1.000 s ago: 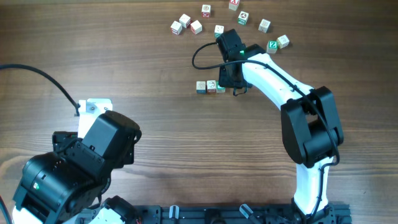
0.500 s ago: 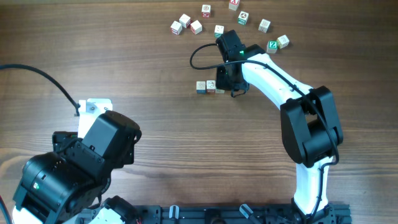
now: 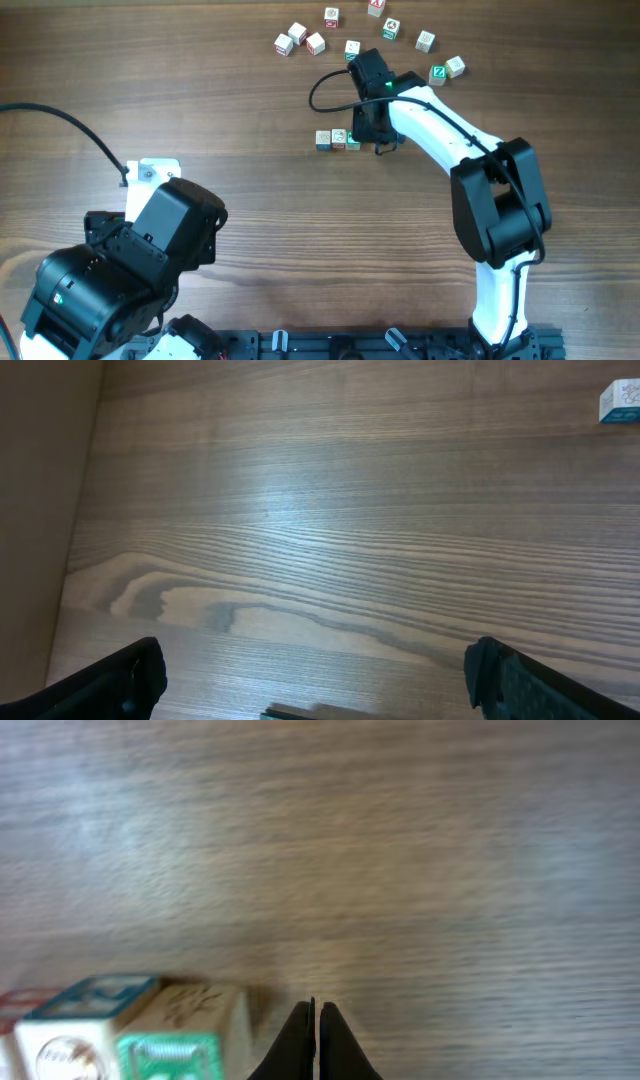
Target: Form a horizontal line
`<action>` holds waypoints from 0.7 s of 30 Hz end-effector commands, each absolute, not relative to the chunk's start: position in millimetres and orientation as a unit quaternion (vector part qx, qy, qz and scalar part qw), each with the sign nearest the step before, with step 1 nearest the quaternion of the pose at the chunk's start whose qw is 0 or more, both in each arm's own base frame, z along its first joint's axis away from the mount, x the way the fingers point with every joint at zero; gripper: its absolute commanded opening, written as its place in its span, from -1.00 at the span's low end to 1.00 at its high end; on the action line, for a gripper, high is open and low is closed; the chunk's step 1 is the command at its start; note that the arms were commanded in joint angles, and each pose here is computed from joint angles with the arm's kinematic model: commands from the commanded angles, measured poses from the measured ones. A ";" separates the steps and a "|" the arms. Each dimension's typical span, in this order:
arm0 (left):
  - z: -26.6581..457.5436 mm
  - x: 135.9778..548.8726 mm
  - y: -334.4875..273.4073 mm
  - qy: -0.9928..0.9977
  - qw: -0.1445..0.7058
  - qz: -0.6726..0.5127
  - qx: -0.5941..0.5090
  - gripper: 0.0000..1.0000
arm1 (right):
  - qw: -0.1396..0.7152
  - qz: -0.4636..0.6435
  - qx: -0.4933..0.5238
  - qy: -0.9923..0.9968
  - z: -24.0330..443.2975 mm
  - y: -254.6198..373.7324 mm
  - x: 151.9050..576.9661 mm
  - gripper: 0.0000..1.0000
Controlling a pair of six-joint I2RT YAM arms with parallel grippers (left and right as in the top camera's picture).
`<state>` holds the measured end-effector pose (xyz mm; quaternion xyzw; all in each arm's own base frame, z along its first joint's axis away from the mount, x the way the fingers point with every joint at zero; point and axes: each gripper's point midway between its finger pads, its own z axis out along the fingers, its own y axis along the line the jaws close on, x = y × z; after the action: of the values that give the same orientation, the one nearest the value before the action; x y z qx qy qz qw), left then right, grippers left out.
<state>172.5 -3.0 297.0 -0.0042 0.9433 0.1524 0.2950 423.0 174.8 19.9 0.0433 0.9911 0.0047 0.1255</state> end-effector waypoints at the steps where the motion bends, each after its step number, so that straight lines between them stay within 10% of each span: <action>1: 298.3 172.4 -1.3 0.942 0.299 0.151 -0.017 1.00 | 0.139 -0.006 0.049 0.989 14.6 164.0 435.8 -0.91; 21: 298.3 172.4 -1.3 0.942 0.299 0.151 -0.017 1.00 | 0.145 0.210 -0.043 0.966 30.8 250.8 445.3 -0.91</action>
<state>172.5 -3.0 297.0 -0.0042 0.9433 0.1524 0.2950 455.2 236.7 42.4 -0.0189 0.9665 0.1925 0.1688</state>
